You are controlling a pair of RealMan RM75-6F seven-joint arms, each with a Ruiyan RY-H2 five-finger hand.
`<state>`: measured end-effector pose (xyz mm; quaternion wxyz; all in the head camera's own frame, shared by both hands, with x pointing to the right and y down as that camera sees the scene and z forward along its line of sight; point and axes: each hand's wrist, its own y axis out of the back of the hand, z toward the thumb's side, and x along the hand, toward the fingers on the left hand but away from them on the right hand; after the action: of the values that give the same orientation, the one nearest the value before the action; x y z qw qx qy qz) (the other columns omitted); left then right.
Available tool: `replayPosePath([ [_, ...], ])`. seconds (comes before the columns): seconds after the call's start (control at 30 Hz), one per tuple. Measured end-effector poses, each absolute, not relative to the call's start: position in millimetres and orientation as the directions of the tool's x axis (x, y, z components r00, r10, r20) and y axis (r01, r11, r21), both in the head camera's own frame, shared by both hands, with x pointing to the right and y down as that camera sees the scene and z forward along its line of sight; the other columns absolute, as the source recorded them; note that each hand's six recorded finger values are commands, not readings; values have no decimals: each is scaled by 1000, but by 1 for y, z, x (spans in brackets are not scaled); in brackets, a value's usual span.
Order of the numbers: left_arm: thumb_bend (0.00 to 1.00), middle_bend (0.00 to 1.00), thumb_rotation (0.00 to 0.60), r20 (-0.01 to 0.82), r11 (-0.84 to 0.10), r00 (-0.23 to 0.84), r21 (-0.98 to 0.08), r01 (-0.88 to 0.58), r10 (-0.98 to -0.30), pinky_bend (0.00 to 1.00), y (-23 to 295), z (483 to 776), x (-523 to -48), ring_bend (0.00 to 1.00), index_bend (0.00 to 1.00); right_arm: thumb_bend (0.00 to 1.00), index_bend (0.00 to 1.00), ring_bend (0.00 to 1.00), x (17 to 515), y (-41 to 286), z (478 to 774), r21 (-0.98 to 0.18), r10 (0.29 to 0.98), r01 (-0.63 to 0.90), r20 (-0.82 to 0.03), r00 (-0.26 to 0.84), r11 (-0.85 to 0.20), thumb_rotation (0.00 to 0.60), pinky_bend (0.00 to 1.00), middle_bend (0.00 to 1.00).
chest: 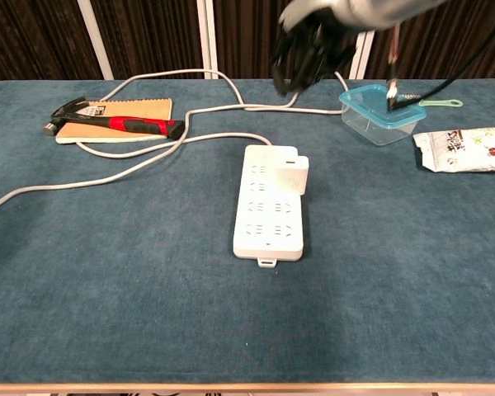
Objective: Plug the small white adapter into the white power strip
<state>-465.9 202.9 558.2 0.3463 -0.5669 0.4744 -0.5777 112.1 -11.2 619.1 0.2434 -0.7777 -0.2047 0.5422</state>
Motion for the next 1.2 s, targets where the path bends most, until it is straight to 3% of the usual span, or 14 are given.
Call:
replayPosePath([
  [0.1,67,0,600,326,-310,-116,-941,-136,-938,0,203,558,-465,0,166,693,368,324,137,-20,607,-606,616,138,-727,303,-784,600,569,248],
  [0.37,67,0,600,329,-315,-109,-940,-129,-938,0,205,559,-462,0,166,541,172,155,204,-15,601,-673,731,286,-629,264,-683,600,407,85],
  [0.6,68,0,600,327,-315,-94,-941,-124,-940,0,206,561,-456,0,166,518,166,137,283,24,582,-848,891,291,-380,248,-442,600,344,78],
  [0.73,67,0,600,332,-322,-73,-939,-121,-941,0,207,563,-452,0,166,491,166,119,340,83,569,-924,951,264,-224,212,-276,600,335,78],
  [0.93,67,0,600,322,-315,-59,-943,-106,-945,0,206,565,-451,0,166,472,147,91,405,179,587,-959,964,140,-228,139,-247,600,297,72],
  [1.2,67,0,600,288,-285,-28,-955,-83,-957,0,202,560,-453,0,170,472,147,90,405,208,593,-972,957,22,-224,182,-232,600,285,72],
])
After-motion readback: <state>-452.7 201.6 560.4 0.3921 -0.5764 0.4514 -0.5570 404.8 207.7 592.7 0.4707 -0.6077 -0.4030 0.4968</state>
